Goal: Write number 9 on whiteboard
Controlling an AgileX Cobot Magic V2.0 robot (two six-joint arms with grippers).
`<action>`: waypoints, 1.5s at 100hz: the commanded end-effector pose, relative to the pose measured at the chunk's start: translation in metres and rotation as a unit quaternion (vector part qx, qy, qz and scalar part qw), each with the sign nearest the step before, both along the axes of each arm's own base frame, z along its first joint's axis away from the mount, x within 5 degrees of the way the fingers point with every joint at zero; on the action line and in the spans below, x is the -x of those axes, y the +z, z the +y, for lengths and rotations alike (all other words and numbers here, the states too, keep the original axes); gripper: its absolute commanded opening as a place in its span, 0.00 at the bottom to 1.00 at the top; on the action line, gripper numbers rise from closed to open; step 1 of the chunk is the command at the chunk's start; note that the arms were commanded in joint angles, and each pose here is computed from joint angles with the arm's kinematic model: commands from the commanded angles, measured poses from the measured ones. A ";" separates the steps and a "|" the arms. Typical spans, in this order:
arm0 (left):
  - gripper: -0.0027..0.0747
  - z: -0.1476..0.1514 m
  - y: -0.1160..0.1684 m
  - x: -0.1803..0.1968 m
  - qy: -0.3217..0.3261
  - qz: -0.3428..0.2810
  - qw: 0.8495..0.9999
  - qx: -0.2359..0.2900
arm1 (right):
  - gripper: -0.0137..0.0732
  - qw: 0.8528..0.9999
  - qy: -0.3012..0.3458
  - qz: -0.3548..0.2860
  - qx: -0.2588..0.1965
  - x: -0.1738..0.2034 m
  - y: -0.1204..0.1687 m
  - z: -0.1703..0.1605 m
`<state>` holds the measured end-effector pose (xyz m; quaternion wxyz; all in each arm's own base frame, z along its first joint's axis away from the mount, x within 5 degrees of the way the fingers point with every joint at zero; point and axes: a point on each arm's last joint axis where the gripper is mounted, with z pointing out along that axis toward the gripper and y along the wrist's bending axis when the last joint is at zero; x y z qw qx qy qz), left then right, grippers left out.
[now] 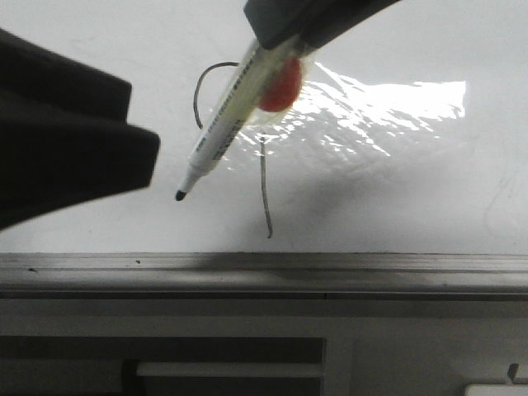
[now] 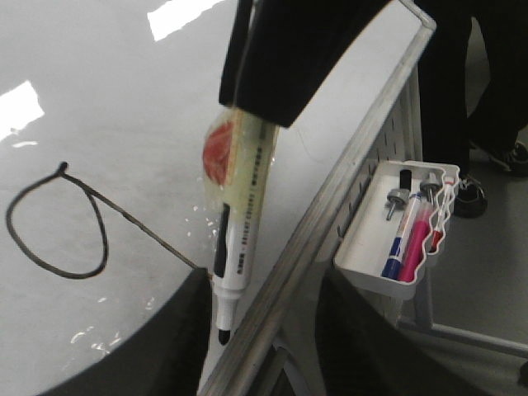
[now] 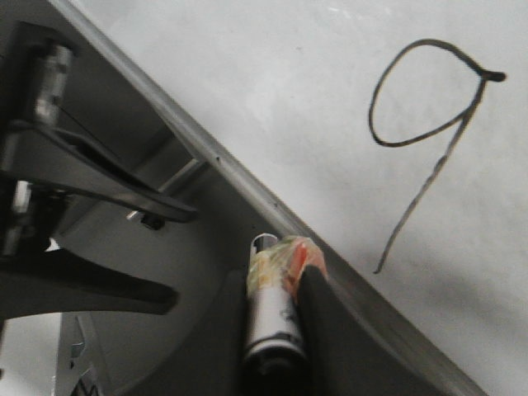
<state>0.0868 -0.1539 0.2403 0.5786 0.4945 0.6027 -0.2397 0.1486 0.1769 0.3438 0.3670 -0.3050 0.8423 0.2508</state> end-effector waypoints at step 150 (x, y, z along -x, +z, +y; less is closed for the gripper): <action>0.01 0.000 -0.020 -0.041 0.292 0.312 0.877 0.217 | 0.76 0.998 0.021 0.041 -0.050 0.020 0.015 0.008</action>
